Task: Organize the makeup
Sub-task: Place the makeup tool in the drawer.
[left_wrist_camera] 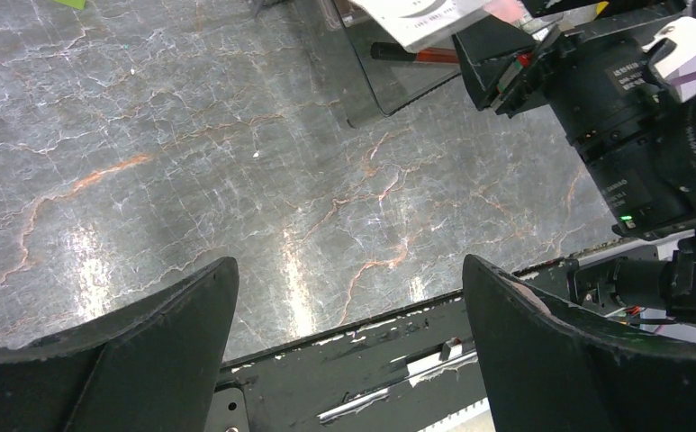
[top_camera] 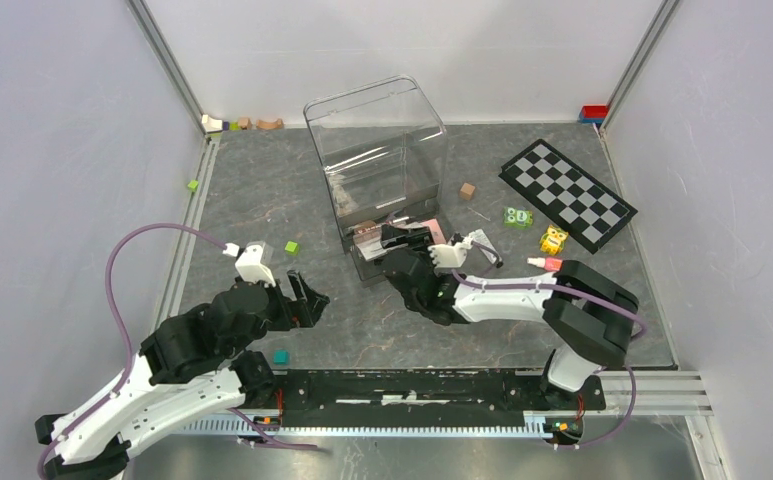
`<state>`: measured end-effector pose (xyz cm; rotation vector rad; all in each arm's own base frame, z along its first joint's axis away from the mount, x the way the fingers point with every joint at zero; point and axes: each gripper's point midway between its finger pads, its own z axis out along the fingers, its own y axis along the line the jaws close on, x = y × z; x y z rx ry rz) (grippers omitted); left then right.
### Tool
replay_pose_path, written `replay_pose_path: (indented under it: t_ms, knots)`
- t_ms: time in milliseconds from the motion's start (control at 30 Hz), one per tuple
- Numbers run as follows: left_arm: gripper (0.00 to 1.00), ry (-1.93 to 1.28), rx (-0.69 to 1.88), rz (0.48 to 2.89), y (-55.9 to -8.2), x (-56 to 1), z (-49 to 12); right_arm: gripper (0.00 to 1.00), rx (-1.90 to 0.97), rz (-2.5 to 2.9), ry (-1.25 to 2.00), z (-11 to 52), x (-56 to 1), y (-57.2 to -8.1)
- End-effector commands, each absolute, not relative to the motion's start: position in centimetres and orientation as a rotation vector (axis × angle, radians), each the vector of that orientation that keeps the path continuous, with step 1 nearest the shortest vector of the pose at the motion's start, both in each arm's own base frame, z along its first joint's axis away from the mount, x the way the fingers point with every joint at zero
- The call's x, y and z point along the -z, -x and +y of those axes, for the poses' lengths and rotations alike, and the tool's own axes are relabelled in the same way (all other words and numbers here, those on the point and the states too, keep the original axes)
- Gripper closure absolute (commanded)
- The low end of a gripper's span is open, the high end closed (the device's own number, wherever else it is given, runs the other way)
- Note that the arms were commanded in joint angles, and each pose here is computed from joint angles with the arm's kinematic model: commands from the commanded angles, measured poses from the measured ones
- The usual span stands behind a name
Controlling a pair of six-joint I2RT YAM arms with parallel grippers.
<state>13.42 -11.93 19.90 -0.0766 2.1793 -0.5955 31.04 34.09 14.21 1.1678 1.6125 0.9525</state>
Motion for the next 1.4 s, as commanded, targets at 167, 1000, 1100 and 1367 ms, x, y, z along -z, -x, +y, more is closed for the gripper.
replay_pose_path:
  t_ms: [167,1000,1100,1367]
  knots:
    - [0.00,0.076,0.574,2.137,-14.0,-21.2,-11.5,0.33,-1.030,1.601,-1.141,33.1,-17.4,-29.6]
    - [0.00,0.091,0.578,2.156,-14.0,-20.7,-11.9,0.85,-1.055,1.618,-1.139,32.0,-16.2,-28.5]
    - [0.00,0.088,0.577,2.156,-14.1,-20.7,-12.0,0.97,-1.060,1.613,-1.141,32.0,-16.3,-28.5]
    - [0.00,0.082,0.574,2.155,-14.1,-20.6,-12.0,1.00,-1.065,1.557,-1.168,31.7,-17.0,-29.1]
